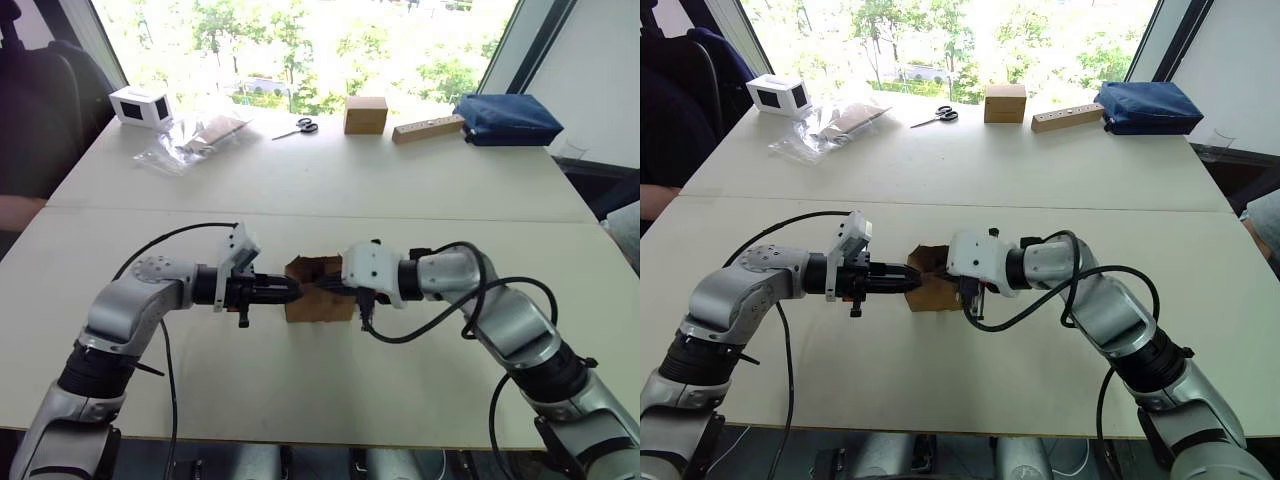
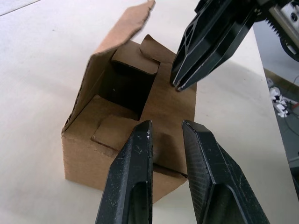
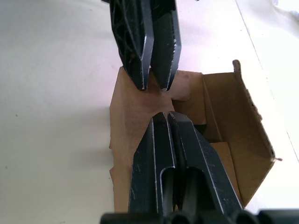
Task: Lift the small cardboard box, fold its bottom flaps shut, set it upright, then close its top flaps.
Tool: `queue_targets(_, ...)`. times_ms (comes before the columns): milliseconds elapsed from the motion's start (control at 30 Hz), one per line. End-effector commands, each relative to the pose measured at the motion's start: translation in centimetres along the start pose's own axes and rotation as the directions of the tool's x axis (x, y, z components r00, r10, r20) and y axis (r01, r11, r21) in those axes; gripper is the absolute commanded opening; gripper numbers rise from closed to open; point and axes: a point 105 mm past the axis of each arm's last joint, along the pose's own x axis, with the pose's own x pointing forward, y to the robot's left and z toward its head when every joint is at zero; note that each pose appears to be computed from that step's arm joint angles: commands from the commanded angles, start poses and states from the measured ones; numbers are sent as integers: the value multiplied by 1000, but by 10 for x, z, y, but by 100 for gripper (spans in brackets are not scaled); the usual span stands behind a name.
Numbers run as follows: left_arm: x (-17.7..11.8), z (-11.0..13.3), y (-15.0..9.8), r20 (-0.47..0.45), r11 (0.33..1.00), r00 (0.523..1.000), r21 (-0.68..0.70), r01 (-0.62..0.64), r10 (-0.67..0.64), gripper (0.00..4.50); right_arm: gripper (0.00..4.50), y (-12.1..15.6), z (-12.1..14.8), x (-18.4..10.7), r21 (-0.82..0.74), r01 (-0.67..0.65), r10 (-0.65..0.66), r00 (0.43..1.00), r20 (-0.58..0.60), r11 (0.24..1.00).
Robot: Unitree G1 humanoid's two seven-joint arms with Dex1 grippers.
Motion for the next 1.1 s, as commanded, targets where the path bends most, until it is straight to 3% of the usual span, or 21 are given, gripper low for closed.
queue_targets(33, 2, -5, 1, -18, 1000, 1000, -6, -9, 9, 101, 0, -8, 45, -18, 37, 5, -12, 982, 191, 999)
queue_targets(167, 2, -5, 2, -16, 1000, 1000, -6, -11, 11, 101, 0, -16, 69, -26, 102, 4, -35, 951, 307, 995)
queue_targets(233, 2, -5, 2, -16, 1000, 1000, -5, -14, 14, 101, 0, -23, 67, -20, 85, 51, -73, 958, 278, 995)
queue_targets(367, 2, -4, 2, -15, 1000, 1000, -3, -13, 13, 101, 0, -36, 22, 2, -32, 153, -152, 988, 40, 988)
queue_targets(567, 1, -3, 3, 0, 1000, 1000, -13, -24, 24, 101, 0, -34, 3, 14, -36, 140, -141, 989, -38, 990)
queue_targets(800, -4, 0, 2, 8, 999, 1000, -19, -25, 26, 101, 0, -9, -9, 15, -23, 23, -24, 997, -73, 999)
queue_targets(1000, -15, 16, -5, 65, 996, 997, -77, 34, -29, 101, 0, -5, -14, 16, -21, 21, -22, 996, -90, 1000)
queue_targets(1100, -18, 30, 3, 122, 996, 992, -86, 0, 10, 101, 0, -5, -13, 17, -21, 23, -24, 996, -85, 1000)
